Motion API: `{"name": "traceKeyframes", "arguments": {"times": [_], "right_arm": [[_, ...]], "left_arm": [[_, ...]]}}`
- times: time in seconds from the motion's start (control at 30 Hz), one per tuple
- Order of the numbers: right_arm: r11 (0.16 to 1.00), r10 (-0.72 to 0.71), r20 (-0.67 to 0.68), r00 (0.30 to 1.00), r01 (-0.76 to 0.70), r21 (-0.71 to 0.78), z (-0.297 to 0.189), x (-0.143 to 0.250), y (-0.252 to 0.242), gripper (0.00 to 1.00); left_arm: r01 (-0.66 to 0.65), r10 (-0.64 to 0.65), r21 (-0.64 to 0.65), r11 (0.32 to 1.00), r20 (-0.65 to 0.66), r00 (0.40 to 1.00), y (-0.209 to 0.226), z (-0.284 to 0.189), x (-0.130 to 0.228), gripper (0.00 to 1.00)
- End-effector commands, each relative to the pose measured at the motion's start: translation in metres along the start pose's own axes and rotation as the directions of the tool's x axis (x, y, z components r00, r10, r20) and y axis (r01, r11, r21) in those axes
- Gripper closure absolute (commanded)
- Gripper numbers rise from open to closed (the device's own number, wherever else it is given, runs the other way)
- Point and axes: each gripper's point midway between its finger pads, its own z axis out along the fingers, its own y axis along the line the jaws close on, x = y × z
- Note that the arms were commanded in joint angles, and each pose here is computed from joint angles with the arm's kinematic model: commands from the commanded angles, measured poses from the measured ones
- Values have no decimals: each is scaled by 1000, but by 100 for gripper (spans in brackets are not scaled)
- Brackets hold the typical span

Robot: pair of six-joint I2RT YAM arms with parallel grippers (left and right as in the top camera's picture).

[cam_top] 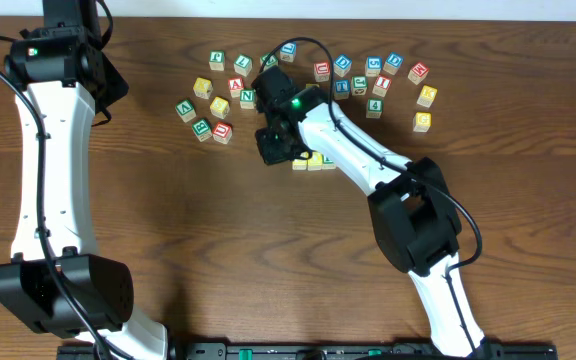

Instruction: Spell out CORL

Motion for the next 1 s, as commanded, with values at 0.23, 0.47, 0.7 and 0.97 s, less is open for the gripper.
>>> {"name": "traceKeyframes", "arguments": {"times": [0.23, 0.47, 0.7, 0.97], "right_arm": [[994, 38, -3, 999, -37, 105, 0, 3, -19, 93], [990, 57, -8, 998, -56, 130, -1, 4, -27, 94], [988, 82, -13, 997, -80, 135, -2, 5, -32, 95], [986, 98, -20, 995, -94, 141, -3, 6, -38, 95]], "left_arm": [[-1, 1, -18, 1000, -23, 1000, 0, 9, 6, 46], [-1, 1, -18, 1000, -23, 1000, 0, 9, 6, 47], [-1, 1, -18, 1000, -23, 1000, 0, 9, 6, 46], [-1, 1, -18, 1000, -23, 1000, 0, 9, 6, 46]]}}
